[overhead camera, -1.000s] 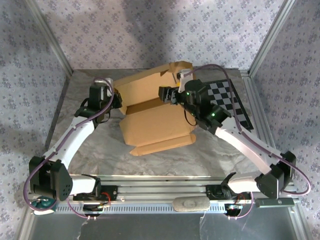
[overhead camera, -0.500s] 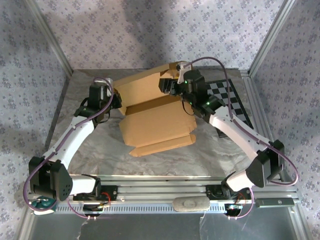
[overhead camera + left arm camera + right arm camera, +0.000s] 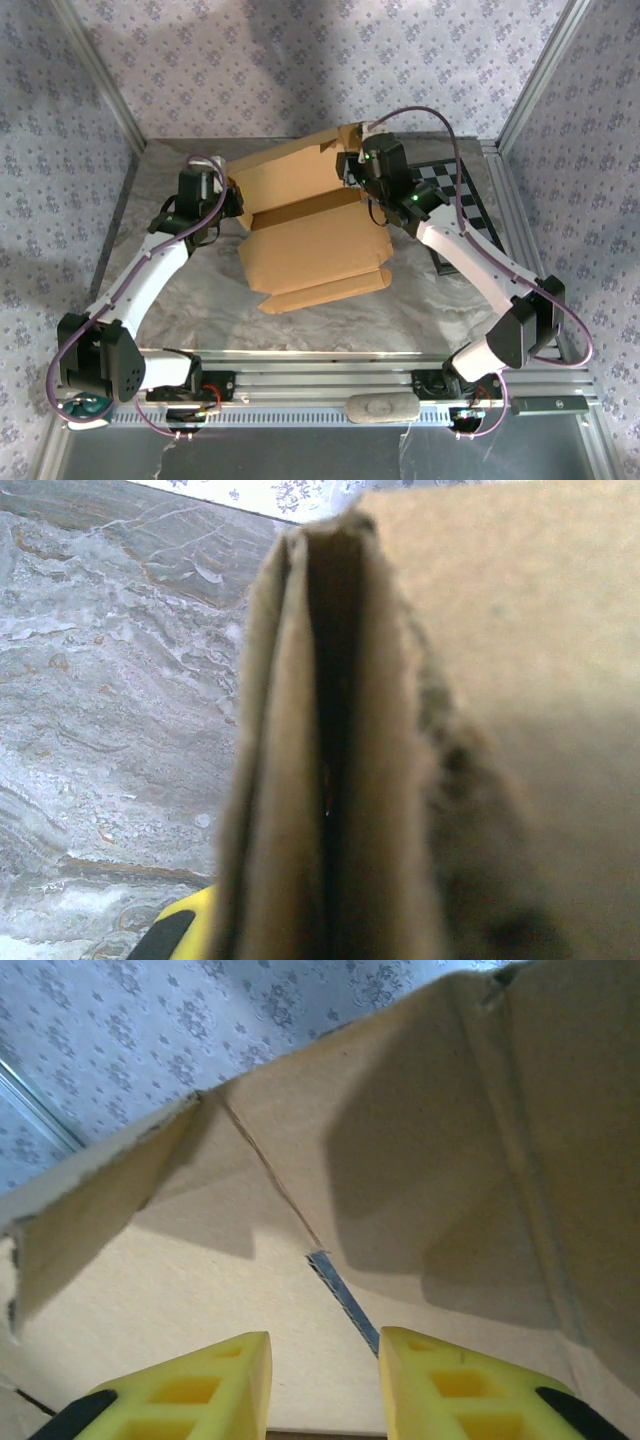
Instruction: Fold the paper box
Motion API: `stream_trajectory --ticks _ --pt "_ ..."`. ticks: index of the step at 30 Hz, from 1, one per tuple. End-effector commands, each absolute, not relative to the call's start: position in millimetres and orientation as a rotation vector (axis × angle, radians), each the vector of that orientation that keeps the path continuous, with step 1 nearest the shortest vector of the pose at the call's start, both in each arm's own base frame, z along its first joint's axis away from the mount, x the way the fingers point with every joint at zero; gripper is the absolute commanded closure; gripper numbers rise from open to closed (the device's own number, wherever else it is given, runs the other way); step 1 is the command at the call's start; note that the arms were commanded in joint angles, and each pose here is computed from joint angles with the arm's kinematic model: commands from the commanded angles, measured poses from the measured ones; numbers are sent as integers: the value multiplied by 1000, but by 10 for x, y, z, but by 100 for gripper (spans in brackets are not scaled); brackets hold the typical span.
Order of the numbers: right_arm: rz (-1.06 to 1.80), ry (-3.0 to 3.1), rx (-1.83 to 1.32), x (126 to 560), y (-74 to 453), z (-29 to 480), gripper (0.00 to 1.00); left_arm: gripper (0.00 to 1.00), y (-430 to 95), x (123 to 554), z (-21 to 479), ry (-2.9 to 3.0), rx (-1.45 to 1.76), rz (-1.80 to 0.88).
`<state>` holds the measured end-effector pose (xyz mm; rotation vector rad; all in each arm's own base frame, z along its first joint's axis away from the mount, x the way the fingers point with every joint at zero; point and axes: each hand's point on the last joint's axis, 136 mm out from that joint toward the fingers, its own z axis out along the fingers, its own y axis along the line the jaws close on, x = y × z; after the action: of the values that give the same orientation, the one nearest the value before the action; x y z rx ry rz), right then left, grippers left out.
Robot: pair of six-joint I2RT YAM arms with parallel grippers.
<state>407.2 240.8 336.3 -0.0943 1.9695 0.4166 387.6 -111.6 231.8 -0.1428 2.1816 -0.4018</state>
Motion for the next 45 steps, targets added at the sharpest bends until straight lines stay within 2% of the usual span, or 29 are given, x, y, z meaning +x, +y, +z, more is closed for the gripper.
stream_trajectory --ticks 1,3,10,18,32,38,45 --pt "361 1947 -113 4031 2310 3498 68 100 -1161 3938 2579 2118 -143 -428" --pt "385 1944 -141 3993 2367 3525 66 100 -1164 3945 2573 2120 -144 -428" --pt "667 1869 -280 3676 2742 3725 27 100 -1168 3954 2575 2124 -143 -427" --pt "866 1880 -309 3703 2798 3741 22 100 -1175 3941 2594 2150 -148 -431" --pt "828 1919 -273 4041 2869 3693 24 100 -1177 3912 2634 2159 -146 -432" --pt "664 1927 -202 4177 2657 3662 45 100 -1168 3890 2659 2155 -142 -431" --pt "576 1913 -182 4143 2547 3707 63 100 -1164 3893 2659 2154 -142 -429"
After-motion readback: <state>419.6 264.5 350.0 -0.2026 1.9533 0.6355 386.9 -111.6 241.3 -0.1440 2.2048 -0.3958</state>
